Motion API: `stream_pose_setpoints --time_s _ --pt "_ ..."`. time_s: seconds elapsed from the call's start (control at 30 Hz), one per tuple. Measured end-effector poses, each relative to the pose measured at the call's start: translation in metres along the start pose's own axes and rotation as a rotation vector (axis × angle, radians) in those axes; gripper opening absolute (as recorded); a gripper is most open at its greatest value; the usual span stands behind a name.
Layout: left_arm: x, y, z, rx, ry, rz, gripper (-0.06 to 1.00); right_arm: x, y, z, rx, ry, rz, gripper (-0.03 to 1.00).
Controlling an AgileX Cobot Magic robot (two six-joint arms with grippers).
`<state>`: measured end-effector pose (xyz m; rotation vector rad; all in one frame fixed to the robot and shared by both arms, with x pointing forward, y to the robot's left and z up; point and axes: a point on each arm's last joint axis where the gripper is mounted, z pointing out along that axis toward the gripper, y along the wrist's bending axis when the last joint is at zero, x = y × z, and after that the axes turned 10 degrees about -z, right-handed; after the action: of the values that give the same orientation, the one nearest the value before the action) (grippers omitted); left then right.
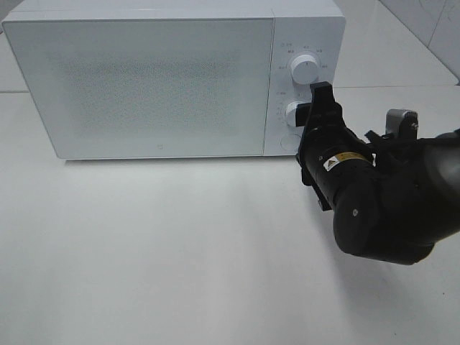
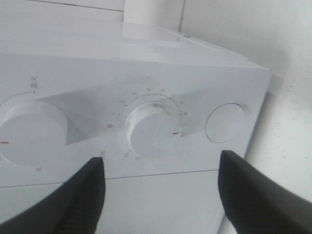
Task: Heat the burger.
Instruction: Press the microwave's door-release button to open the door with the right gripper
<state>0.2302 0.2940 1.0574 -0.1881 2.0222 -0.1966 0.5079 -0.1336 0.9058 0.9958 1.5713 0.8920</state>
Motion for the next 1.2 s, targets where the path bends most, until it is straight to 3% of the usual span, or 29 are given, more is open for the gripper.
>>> stream_pose_setpoints --time_s 0.1,0.13,0.2,0.23,0.27,0.33,0.37,0.43,0.5,0.53,0.57,0.6,0.67,0.73,0.9,1.2 --pt "0.0 0.0 0.0 0.0 0.0 0.0 0.9 -0.005 0.001 -0.01 0.043 0.046 -0.098 0.62" --pt "0.0 0.0 0.0 0.0 0.0 0.0 0.9 -0.008 0.004 -0.015 0.058 0.074 -0.193 0.62" --pt "0.0 0.0 0.0 0.0 0.0 0.0 0.9 -0.009 0.007 -0.018 0.061 0.09 -0.246 0.62" --pt "0.0 0.0 0.0 0.0 0.0 0.0 0.9 -0.011 0.012 -0.022 0.06 0.119 -0.352 0.62" --pt "0.0 0.0 0.0 0.0 0.0 0.0 0.9 -0.011 0.012 -0.022 0.06 0.119 -0.352 0.62" --pt "0.0 0.0 0.0 0.0 0.0 0.0 0.9 -0.013 0.019 -0.027 0.055 0.17 -0.551 0.63" --pt "0.0 0.0 0.0 0.0 0.0 0.0 0.9 -0.013 0.019 -0.027 0.055 0.17 -0.551 0.63" --pt "0.0 0.0 0.0 0.0 0.0 0.0 0.9 -0.015 0.024 -0.032 0.036 0.218 -0.76 0.68" --pt "0.0 0.0 0.0 0.0 0.0 0.0 0.9 -0.015 0.027 -0.034 0.027 0.229 -0.81 0.7" --pt "0.0 0.0 0.0 0.0 0.0 0.0 0.9 -0.017 0.031 -0.037 0.007 0.255 -0.924 0.76" --pt "0.0 0.0 0.0 0.0 0.0 0.0 0.9 -0.017 0.031 -0.037 0.007 0.255 -0.924 0.76" --pt "0.0 0.0 0.0 0.0 0.0 0.0 0.9 -0.017 0.034 -0.04 -0.011 0.287 -1.035 0.79" --pt "0.0 0.0 0.0 0.0 0.0 0.0 0.9 -0.018 0.035 -0.042 -0.024 0.305 -1.093 0.8" --pt "0.0 0.0 0.0 0.0 0.0 0.0 0.9 -0.019 0.04 -0.048 -0.061 0.355 -1.24 0.8" --pt "0.0 0.0 0.0 0.0 0.0 0.0 0.9 -0.02 0.048 -0.06 -0.124 0.446 -1.36 0.79" --pt "0.0 0.0 0.0 0.0 0.0 0.0 0.9 -0.026 0.058 -0.078 -0.197 0.578 -1.387 0.77"
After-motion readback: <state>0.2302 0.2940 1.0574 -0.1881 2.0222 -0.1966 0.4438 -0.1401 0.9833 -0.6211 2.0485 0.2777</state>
